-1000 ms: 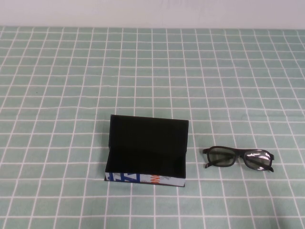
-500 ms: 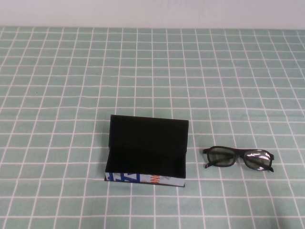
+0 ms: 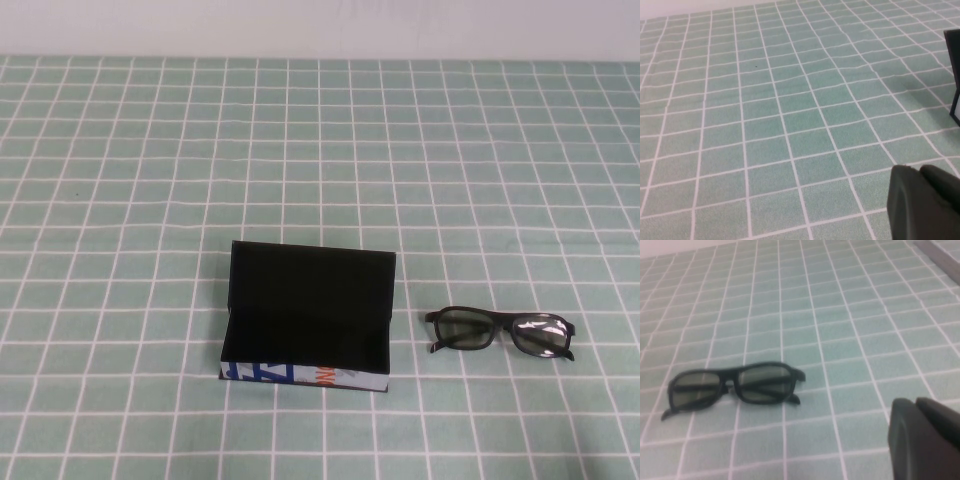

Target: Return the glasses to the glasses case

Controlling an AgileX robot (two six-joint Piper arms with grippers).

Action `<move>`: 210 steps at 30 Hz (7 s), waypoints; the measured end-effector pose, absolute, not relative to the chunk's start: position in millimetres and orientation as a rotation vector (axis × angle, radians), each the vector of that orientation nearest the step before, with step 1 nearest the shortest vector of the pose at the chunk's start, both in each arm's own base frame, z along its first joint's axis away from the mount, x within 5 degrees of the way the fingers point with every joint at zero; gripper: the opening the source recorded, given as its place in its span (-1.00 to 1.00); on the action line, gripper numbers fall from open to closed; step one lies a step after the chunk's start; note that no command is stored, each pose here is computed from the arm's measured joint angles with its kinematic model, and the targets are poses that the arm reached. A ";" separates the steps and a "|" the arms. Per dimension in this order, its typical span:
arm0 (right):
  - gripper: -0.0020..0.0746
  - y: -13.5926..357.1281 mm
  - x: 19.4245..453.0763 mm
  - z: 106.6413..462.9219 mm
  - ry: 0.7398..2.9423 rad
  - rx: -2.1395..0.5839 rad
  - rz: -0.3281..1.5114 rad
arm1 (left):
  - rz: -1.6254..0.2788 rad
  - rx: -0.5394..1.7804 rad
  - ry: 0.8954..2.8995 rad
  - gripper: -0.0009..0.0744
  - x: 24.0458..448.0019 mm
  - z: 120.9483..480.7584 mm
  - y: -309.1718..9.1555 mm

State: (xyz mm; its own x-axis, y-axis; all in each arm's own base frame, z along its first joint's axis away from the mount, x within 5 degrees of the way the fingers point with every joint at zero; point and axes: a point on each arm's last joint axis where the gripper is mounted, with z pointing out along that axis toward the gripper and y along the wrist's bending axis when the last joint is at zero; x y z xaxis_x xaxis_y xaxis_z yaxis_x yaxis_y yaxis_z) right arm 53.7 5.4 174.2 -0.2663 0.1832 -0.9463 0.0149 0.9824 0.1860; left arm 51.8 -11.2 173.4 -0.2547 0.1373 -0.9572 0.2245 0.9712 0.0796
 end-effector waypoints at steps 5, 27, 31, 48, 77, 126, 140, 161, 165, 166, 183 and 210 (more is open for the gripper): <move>-0.98 3.8 55.8 183.4 1.728 0.192 0.191 | -0.085 0.258 1.794 -0.98 52.9 176.5 -11.2; -0.98 -15.1 52.4 221.5 1.232 0.468 0.282 | -0.084 0.199 1.423 -0.98 54.9 210.5 -10.5; -0.98 -15.1 52.4 221.5 1.232 0.468 0.282 | -0.084 0.188 1.357 -0.98 53.9 216.5 -10.1; -0.98 -18.7 33.3 276.2 0.942 0.327 0.097 | -0.375 -0.027 0.848 -0.98 32.8 261.6 -4.7; -0.98 13.1 120.5 445.7 1.741 0.078 0.313 | -0.230 0.030 1.645 -0.98 103.8 391.0 -18.0; -0.02 128.7 355.3 244.0 2.618 -1.465 0.313 | -0.302 0.096 2.548 -0.98 154.7 302.4 -42.1; -0.06 133.2 364.3 210.9 2.671 -1.507 0.367 | -0.300 0.101 2.562 -0.98 153.6 302.3 -42.0; -0.81 134.8 367.3 196.1 2.704 -1.511 0.396 | -0.298 0.102 2.562 -0.98 153.6 302.3 -41.9; -0.95 135.1 367.2 196.2 2.703 -1.509 0.401 | -0.287 0.106 2.562 -0.98 153.7 302.2 -41.3; -0.95 135.3 367.2 196.2 2.703 -1.507 0.404 | -0.287 0.106 2.562 -0.98 153.7 302.2 -41.3; -0.98 139.4 370.3 222.6 2.595 -1.500 0.412 | -0.282 0.111 2.561 -0.98 153.8 302.2 -41.0; -0.19 130.2 352.9 204.3 2.793 -1.373 0.395 | -0.281 0.113 2.561 -0.98 153.8 302.2 -41.0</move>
State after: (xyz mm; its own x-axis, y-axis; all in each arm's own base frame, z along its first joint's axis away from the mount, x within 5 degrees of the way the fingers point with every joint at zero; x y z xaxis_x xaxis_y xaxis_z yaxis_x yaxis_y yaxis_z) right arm 352.9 130.2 204.3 -0.6167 -0.7788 -0.1143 -0.7800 0.5850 0.2222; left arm 153.8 -41.0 302.2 -0.8424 0.0224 -0.5385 0.1386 0.9745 -0.1763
